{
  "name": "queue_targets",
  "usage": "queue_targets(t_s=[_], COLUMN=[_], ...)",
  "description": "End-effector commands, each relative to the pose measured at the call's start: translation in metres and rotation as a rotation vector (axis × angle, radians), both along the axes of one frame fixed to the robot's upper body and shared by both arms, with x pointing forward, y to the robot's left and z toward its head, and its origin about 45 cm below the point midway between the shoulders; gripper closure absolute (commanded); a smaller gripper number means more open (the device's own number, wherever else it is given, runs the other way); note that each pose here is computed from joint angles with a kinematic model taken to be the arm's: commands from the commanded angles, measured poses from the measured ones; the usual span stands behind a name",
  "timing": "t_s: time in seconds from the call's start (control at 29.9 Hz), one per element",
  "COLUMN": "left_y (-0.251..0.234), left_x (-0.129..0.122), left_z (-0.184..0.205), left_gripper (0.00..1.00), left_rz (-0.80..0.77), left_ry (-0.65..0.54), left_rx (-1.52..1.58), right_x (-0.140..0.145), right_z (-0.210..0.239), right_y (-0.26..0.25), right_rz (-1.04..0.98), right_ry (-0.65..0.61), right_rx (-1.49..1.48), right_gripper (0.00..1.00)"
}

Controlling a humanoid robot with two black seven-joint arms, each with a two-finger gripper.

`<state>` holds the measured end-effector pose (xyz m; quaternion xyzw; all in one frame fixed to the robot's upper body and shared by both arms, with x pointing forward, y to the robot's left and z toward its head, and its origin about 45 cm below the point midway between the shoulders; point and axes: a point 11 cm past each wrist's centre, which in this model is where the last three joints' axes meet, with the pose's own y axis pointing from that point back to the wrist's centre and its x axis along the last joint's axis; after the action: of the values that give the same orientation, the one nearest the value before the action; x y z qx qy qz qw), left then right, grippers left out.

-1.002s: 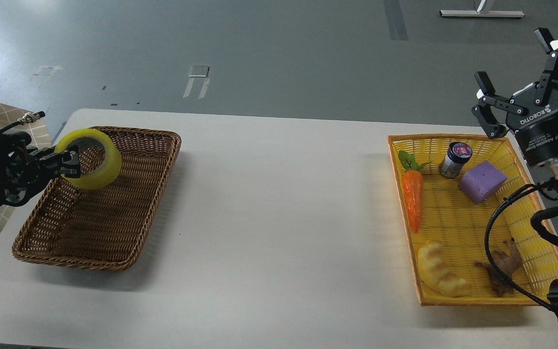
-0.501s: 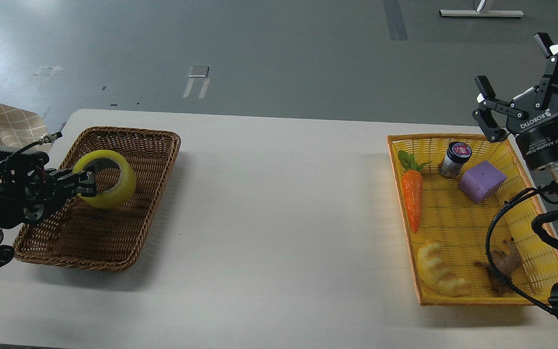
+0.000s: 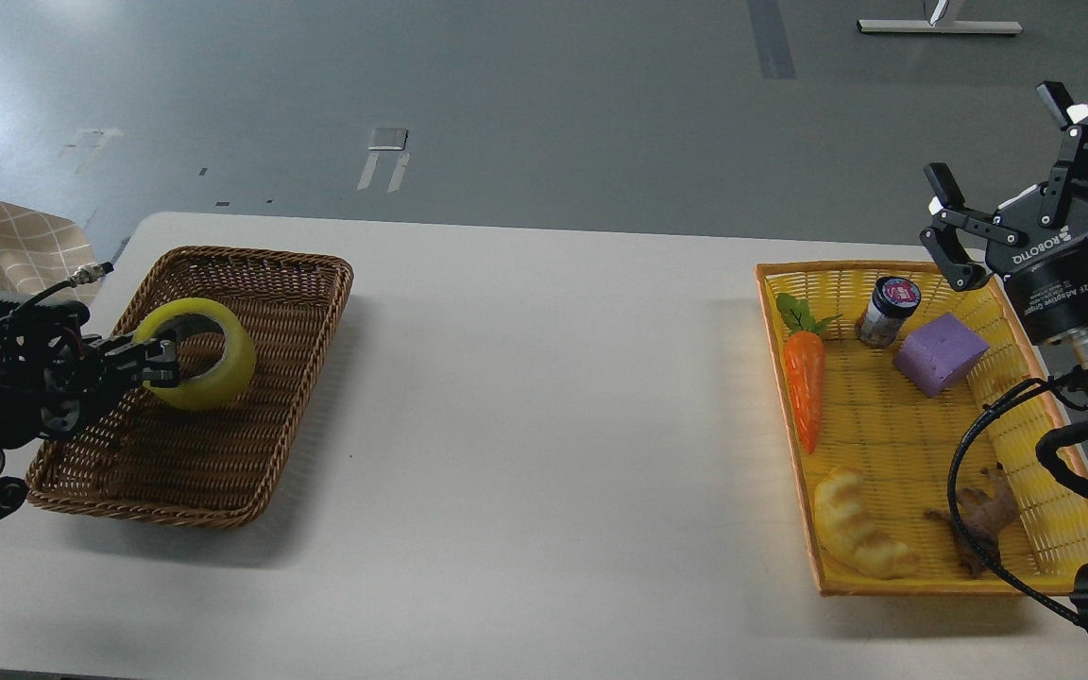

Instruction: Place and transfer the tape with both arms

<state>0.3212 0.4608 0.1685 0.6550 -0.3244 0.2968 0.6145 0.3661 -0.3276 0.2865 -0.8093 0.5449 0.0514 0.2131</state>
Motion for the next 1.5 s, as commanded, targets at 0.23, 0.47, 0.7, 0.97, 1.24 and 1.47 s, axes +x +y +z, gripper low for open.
queue_targets(t_s=[0.23, 0.47, 0.7, 0.97, 1.24, 1.47], left_y=[-0.001, 0.004, 0.012, 0.016, 0.02, -0.02], left_x=[-0.001, 0.0, 0.001, 0.018, 0.058, 0.089], left_z=[-0.001, -0.009, -0.008, 0.017, 0.084, 0.138], left_gripper=[0.61, 0.29, 0.09, 0.05, 0.02, 0.02], left_rz=[-0.013, -0.02, -0.013, 0.023, 0.33, 0.364], left_ry=[0.001, -0.006, -0.014, -0.124, -0.408, -0.599], left_rx=[-0.014, -0.024, -0.024, -0.085, -0.58, -1.119], right_x=[-0.001, -0.002, -0.003, -0.005, -0.002, 0.001], right_z=[-0.001, -0.004, -0.006, -0.01, -0.005, 0.003], right_y=[-0.001, -0.002, -0.001, -0.002, 0.0, 0.0], right_rz=[-0.001, -0.003, -0.003, -0.007, -0.003, 0.001], right_ry=[0.003, 0.011, 0.015, 0.026, 0.011, -0.006], right_rx=[-0.001, -0.001, 0.003, 0.004, 0.006, -0.004], right_gripper=[0.0, 0.0, 0.0, 0.0, 0.0, 0.0])
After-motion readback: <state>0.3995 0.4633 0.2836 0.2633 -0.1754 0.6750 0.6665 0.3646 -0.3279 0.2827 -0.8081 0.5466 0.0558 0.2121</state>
